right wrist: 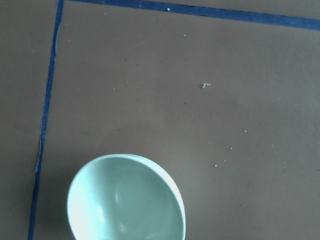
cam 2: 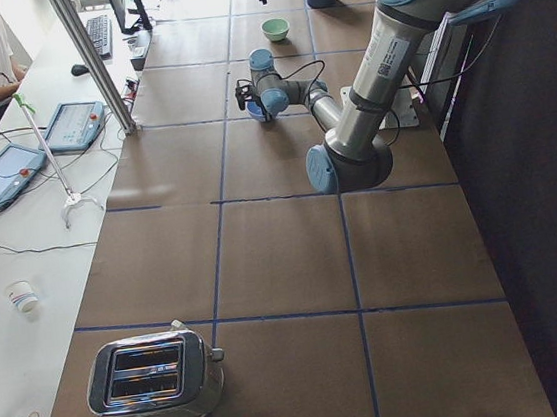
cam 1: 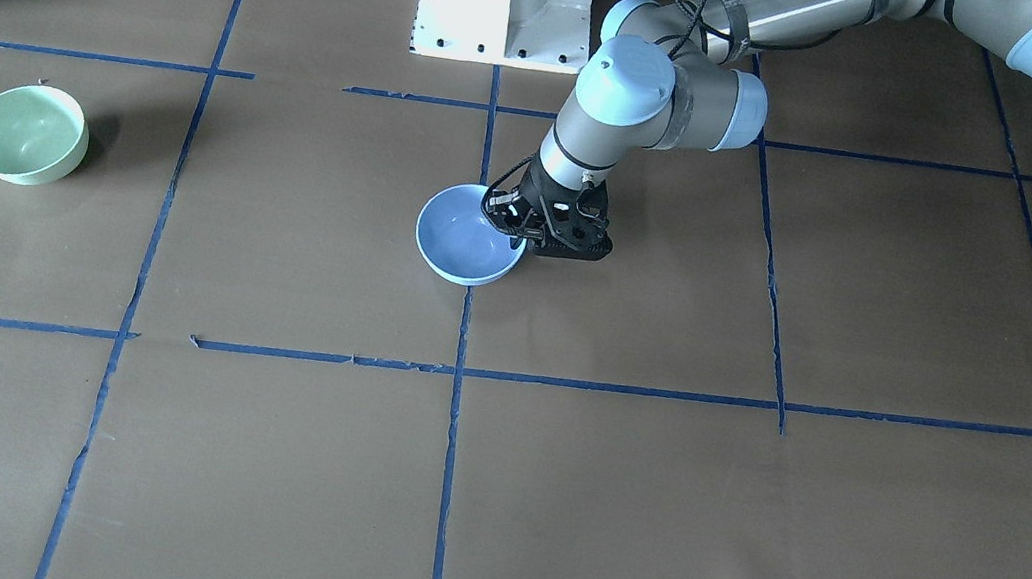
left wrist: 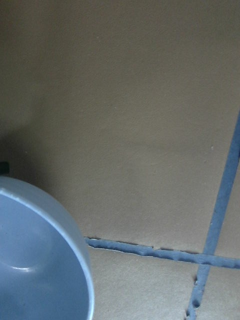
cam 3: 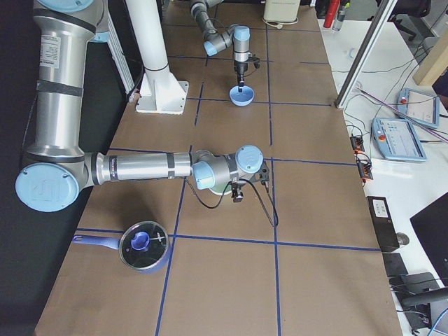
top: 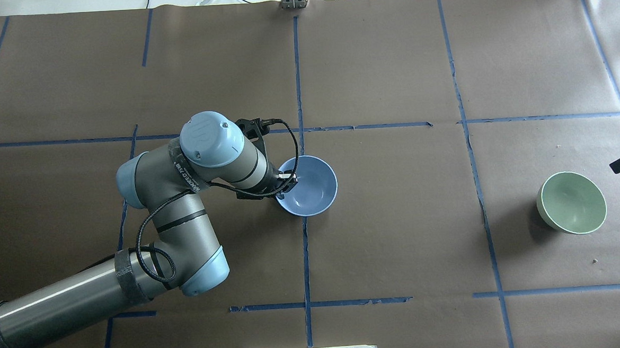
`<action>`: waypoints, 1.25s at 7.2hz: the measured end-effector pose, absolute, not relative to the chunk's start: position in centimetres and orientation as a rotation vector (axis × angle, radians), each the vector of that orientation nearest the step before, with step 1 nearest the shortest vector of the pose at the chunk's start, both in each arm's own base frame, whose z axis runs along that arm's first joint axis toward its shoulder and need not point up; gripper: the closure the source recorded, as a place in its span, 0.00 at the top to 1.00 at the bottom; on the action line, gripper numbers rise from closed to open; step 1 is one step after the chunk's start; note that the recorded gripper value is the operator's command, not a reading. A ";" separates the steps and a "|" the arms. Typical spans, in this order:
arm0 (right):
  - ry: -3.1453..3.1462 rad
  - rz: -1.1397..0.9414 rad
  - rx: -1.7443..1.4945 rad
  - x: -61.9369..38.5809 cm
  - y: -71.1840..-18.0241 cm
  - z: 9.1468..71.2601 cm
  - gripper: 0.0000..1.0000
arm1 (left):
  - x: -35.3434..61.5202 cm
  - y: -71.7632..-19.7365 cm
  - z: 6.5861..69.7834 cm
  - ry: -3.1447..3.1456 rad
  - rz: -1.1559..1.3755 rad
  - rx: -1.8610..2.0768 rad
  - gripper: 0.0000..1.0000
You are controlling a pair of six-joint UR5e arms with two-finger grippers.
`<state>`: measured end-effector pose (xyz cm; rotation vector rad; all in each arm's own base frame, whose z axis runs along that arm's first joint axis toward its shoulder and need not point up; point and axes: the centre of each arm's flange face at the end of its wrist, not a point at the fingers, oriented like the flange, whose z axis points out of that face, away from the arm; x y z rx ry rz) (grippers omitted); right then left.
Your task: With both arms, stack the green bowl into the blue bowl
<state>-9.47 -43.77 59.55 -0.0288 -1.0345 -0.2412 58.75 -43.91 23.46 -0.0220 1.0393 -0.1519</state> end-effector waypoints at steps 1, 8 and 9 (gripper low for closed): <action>-1.008 -0.233 -0.048 -10.5 -43.6 59.8 1.00 | 58.8 -44.0 23.5 1.067 -0.156 0.012 1.00; -1.006 -0.174 -0.010 -18.7 -40.9 66.2 0.00 | 50.6 -47.6 17.3 1.243 -0.290 0.169 1.00; -1.029 -0.172 0.010 -18.7 -40.8 65.7 0.00 | 50.3 -47.7 17.2 1.246 -0.294 0.172 1.00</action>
